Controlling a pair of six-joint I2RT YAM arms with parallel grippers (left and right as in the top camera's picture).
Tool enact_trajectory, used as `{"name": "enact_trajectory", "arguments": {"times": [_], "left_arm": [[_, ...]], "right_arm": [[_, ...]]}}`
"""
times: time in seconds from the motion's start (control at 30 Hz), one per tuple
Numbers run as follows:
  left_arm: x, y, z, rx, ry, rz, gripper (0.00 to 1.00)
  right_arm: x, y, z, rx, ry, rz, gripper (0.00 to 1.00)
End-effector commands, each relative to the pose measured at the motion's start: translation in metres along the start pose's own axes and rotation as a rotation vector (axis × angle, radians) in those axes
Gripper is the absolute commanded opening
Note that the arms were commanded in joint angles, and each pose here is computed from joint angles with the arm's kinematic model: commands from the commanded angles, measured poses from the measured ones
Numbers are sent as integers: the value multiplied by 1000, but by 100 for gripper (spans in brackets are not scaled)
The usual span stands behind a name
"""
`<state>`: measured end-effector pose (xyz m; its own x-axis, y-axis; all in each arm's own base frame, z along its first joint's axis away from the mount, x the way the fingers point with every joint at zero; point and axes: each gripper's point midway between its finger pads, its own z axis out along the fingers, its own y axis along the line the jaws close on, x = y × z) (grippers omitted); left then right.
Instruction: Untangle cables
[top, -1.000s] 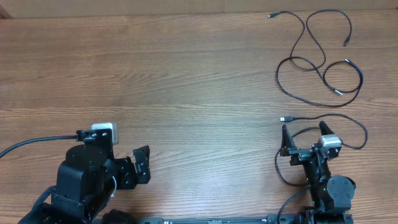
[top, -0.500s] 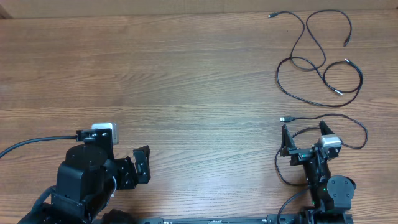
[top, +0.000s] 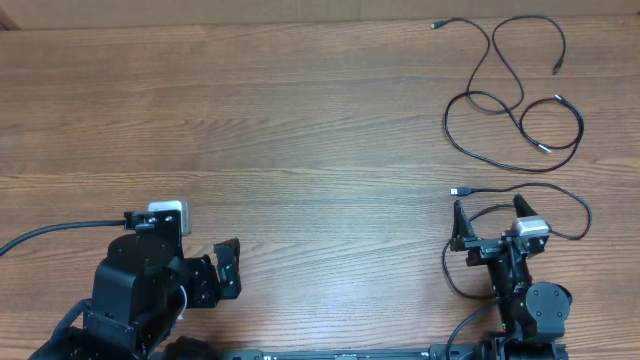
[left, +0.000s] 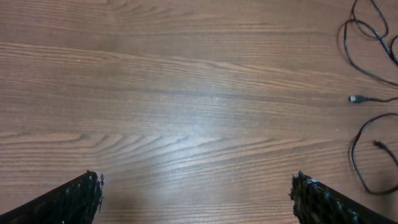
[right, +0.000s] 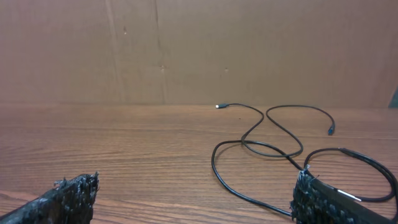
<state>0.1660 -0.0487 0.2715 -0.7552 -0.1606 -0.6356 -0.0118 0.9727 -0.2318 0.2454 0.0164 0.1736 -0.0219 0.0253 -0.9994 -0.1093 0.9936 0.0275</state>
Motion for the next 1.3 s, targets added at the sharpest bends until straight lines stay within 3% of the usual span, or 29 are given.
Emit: {"name": "enact_trajectory", "arguments": {"times": [0.0,0.27,0.5,0.63,1.27], "left_arm": [[2,2,0,-11,7,-15,99],[-5,16,-6,-70,-65,16,100],[-25,-6,-2,69,-257,302,99],[-31,-9,6,87,-361,388,99],[-33,9,58,91,-700,362,100]], "right_arm": [[2,-2,0,9,-4,-5,100],[2,-2,0,9,-4,-5,100],[2,-2,0,9,-4,-5,100],[2,-2,0,9,-4,-5,100],[2,-2,0,9,-4,-5,100]]}}
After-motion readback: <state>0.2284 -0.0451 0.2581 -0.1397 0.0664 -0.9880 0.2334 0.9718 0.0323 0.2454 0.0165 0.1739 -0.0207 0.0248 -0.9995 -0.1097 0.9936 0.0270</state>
